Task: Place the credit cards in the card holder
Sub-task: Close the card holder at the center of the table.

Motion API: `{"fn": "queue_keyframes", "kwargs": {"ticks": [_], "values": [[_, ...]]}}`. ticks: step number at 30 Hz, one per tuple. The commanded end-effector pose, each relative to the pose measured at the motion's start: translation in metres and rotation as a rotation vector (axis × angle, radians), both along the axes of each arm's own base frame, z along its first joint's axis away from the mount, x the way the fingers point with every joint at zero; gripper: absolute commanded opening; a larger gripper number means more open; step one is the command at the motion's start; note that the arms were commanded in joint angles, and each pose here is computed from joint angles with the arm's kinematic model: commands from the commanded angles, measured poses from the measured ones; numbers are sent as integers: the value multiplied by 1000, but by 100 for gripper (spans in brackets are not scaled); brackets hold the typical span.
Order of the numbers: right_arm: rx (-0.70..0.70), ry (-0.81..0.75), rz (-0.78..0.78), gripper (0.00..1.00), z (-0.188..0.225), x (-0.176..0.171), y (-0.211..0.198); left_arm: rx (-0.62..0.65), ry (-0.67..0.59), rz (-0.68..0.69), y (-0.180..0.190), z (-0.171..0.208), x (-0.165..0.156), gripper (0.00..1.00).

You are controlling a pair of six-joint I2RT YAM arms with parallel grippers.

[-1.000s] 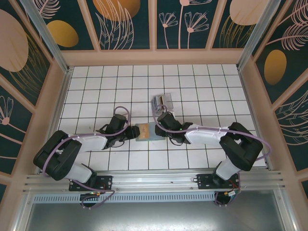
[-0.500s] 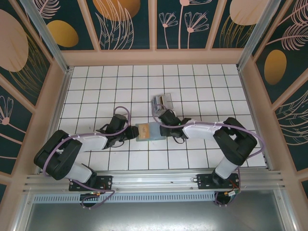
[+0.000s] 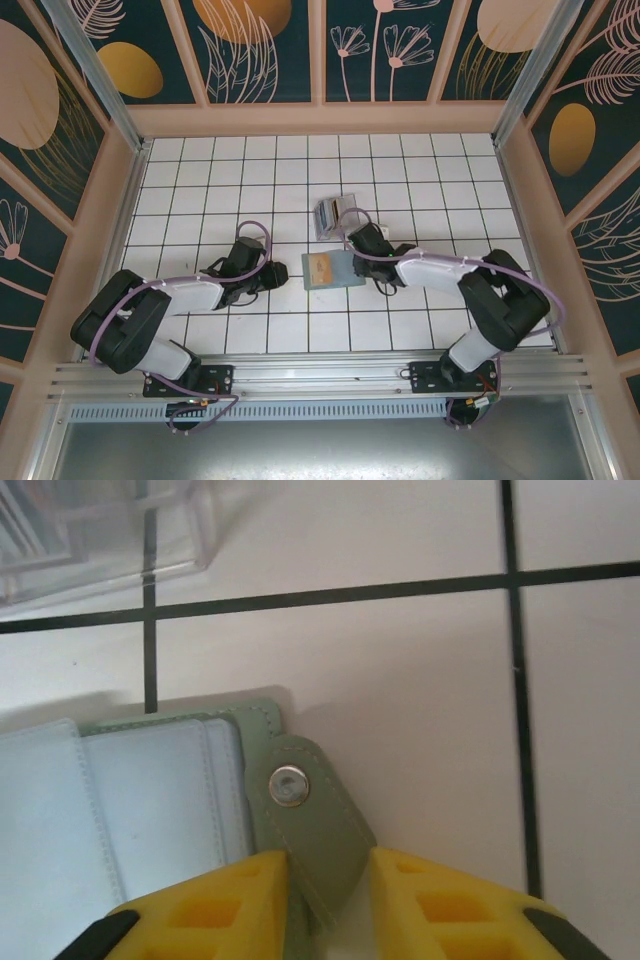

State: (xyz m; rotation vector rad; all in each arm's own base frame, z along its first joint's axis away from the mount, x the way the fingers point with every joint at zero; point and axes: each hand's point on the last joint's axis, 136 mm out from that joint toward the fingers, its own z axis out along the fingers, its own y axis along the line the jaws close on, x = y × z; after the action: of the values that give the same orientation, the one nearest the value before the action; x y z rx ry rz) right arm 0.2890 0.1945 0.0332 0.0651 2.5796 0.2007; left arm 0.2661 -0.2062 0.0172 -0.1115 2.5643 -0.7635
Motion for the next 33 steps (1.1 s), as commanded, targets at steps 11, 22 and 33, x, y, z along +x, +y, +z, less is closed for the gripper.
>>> {"fn": "queue_keyframes", "kwargs": {"ticks": [11,22,33], "values": [[64,-84,18,37,25,3,-9,50,129,-44,7,-28,-30,32],[-29,-34,174,58,4,5,16,28,121,-38,2,-24,-25,32],[-147,-57,91,58,-7,14,-1,-39,112,-72,-10,-15,-25,33]]}}
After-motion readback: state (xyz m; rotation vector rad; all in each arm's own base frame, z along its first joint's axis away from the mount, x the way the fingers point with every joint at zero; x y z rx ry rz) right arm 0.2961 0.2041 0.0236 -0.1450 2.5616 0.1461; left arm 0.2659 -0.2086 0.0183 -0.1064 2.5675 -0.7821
